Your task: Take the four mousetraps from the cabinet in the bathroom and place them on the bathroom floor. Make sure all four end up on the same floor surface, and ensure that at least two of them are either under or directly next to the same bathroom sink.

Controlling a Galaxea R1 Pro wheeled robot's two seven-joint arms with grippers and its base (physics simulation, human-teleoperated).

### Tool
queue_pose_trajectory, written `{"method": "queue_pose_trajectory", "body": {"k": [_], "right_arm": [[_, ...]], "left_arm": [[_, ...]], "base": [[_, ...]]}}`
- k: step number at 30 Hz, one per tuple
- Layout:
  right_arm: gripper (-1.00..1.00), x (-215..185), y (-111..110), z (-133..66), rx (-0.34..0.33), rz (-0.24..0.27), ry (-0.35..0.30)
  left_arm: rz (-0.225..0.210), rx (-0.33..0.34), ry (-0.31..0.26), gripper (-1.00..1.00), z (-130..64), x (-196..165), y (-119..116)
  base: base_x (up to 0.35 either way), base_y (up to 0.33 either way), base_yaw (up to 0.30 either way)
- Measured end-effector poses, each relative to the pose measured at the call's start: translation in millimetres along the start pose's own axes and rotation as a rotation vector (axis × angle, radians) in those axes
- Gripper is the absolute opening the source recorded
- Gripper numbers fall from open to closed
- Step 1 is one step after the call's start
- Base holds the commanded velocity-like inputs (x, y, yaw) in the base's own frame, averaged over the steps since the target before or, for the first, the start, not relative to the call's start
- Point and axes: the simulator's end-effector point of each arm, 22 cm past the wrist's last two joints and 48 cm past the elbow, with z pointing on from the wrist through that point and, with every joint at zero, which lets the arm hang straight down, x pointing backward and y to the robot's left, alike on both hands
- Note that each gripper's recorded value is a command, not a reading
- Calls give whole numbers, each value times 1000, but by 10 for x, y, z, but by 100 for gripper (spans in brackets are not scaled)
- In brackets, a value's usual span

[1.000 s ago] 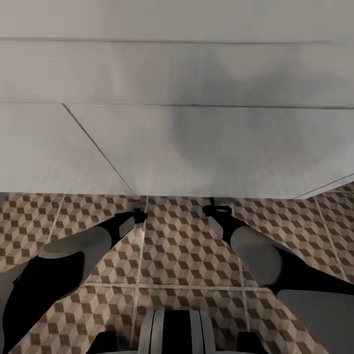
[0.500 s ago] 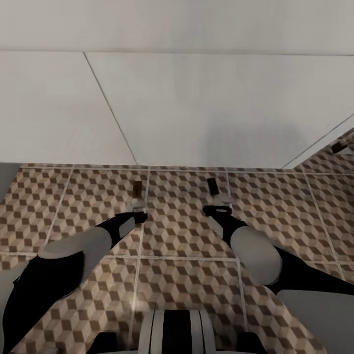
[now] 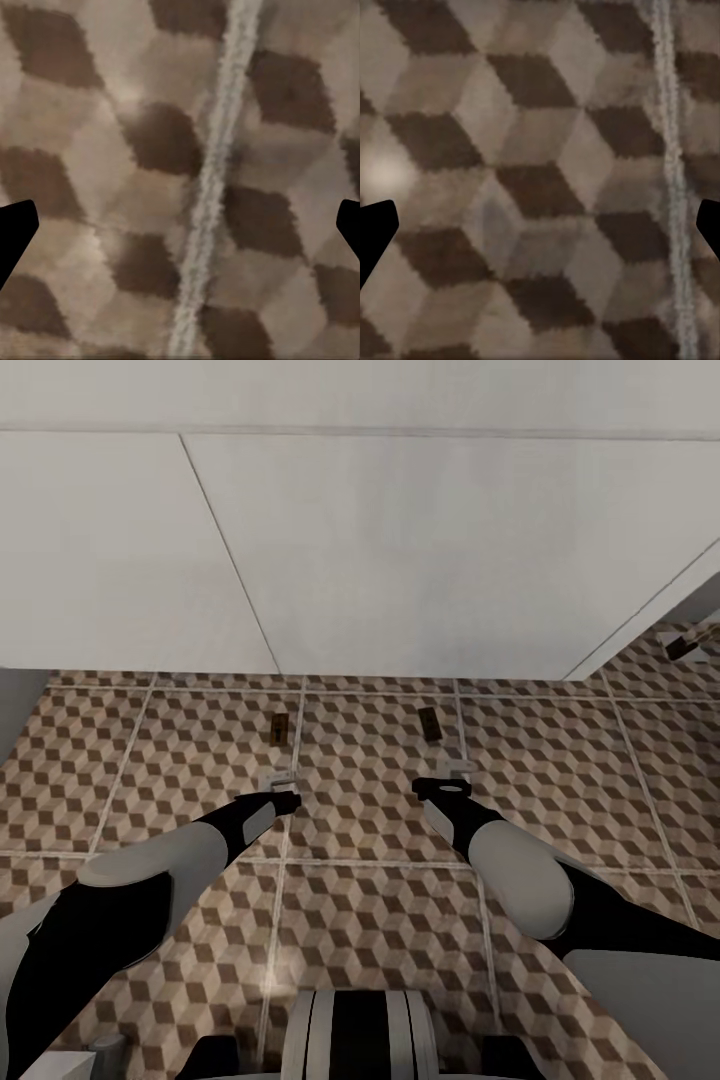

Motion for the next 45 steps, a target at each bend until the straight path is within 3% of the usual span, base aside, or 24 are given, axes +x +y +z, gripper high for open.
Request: {"method": "queue_pose_trajectory", "body": {"k": [34,45], "right_arm": [[100,8,1,0,-1,-1,0],[100,33,0,1,0,1,-9]], "left_arm": [[3,4,6,100,3,47,-20],[8,28,46,100,21,433,-139]], "base": [[-2,0,0],[0,0,0]]}}
